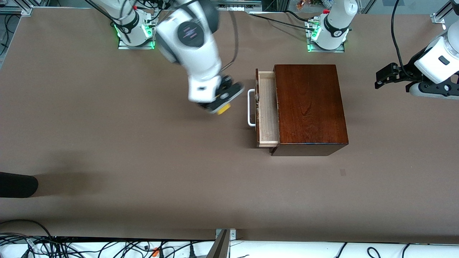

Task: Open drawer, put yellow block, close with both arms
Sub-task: 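Carry the yellow cube with the right gripper over the open drawer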

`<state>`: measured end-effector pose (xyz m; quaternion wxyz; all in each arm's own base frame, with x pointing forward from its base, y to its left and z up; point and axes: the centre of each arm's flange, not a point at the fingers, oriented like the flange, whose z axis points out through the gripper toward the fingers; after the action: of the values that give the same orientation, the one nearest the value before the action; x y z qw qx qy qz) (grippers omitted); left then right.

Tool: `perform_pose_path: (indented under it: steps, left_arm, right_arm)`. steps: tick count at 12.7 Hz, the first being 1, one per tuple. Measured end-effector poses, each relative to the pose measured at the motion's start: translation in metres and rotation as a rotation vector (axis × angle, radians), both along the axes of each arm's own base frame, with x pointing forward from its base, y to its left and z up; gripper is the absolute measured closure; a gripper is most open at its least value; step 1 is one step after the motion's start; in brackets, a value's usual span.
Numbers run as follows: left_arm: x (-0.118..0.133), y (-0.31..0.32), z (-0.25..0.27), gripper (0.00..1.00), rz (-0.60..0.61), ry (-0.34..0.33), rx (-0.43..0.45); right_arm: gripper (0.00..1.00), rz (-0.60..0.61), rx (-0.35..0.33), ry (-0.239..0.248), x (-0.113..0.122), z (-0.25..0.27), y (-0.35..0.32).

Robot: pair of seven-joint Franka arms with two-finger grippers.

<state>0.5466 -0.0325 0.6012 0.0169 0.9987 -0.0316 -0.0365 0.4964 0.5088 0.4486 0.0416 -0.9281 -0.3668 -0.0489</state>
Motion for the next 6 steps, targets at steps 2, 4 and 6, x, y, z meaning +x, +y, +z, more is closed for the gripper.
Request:
perform_pose_path:
  steps: [2,4,6]
  left_arm:
    - [0.000,0.000,0.000,0.00,0.000,0.000,0.000]
    - [0.000,0.000,0.000,0.00,0.000,0.000,0.000]
    - [0.000,0.000,0.000,0.00,0.000,0.000,0.000]
  right_arm:
    - [0.44,0.117,-0.015,-0.073,-0.035,0.000,0.057]
    - [0.44,0.225,-0.038,-0.144,-0.069,-0.008,0.106]
    - [0.44,0.328,-0.050,-0.183,-0.090,-0.021,0.136]
